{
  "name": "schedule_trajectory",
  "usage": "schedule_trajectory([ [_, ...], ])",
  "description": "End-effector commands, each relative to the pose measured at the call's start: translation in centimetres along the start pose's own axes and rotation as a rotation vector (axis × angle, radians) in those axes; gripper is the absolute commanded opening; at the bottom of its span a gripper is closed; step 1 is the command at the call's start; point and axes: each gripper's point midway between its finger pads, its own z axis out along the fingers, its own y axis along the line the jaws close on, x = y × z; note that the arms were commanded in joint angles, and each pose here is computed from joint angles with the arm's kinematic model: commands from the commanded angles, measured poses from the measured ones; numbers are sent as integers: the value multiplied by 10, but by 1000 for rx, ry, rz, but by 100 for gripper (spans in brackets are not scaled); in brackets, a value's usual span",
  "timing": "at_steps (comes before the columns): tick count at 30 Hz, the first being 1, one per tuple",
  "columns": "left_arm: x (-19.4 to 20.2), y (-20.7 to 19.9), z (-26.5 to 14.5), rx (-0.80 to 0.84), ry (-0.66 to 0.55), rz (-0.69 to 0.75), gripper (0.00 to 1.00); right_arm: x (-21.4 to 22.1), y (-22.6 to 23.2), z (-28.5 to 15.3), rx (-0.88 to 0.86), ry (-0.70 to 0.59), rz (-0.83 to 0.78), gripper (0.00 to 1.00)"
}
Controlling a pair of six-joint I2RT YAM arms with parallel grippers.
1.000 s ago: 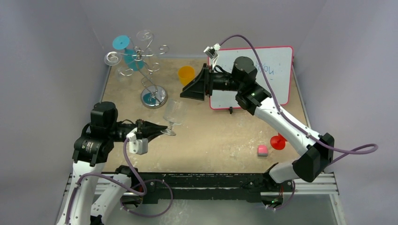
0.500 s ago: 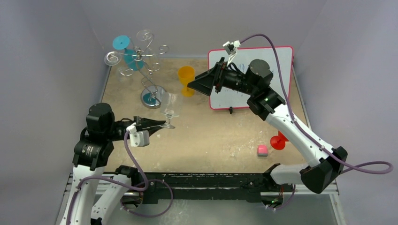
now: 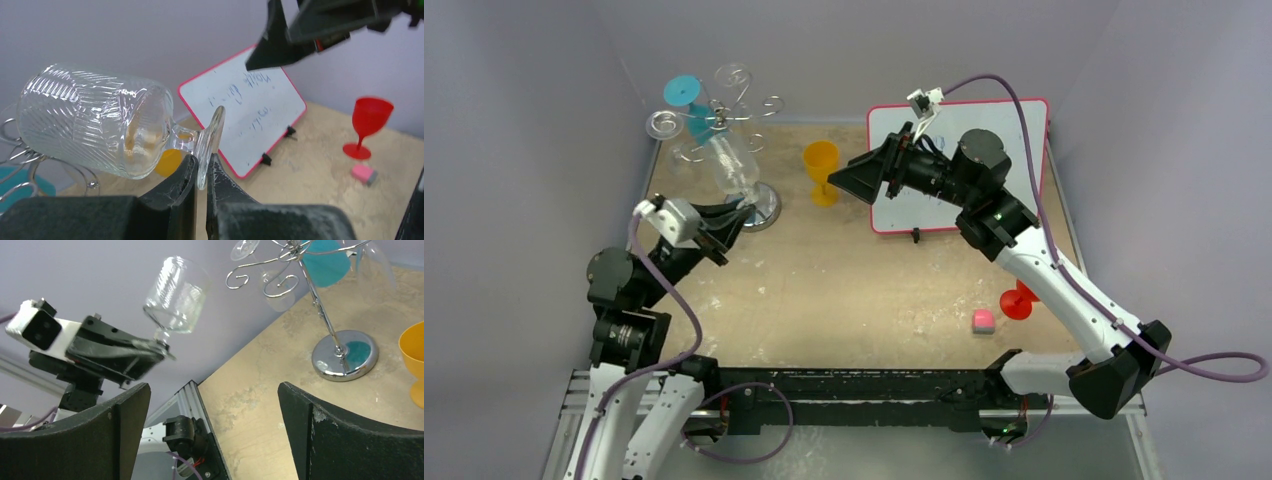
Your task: Place the wine glass upside down on the wine glass rack
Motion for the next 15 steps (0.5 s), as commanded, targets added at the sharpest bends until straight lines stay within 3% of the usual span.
schedule_trajectory([
  [1, -82, 44, -17, -323, -322, -268, 0, -20, 11, -7, -3, -67, -62, 100],
  [4, -91, 66, -25, -467, -359, -465, 0, -19, 9, -5, -1, -60, -61, 100],
  [8, -90, 87, -32, -631, -315, -638, 0, -17, 6, -5, 11, -59, -66, 100],
  [15, -64, 96, -33, -778, -221, -911, 0, -17, 3, -5, 25, -61, -74, 100],
])
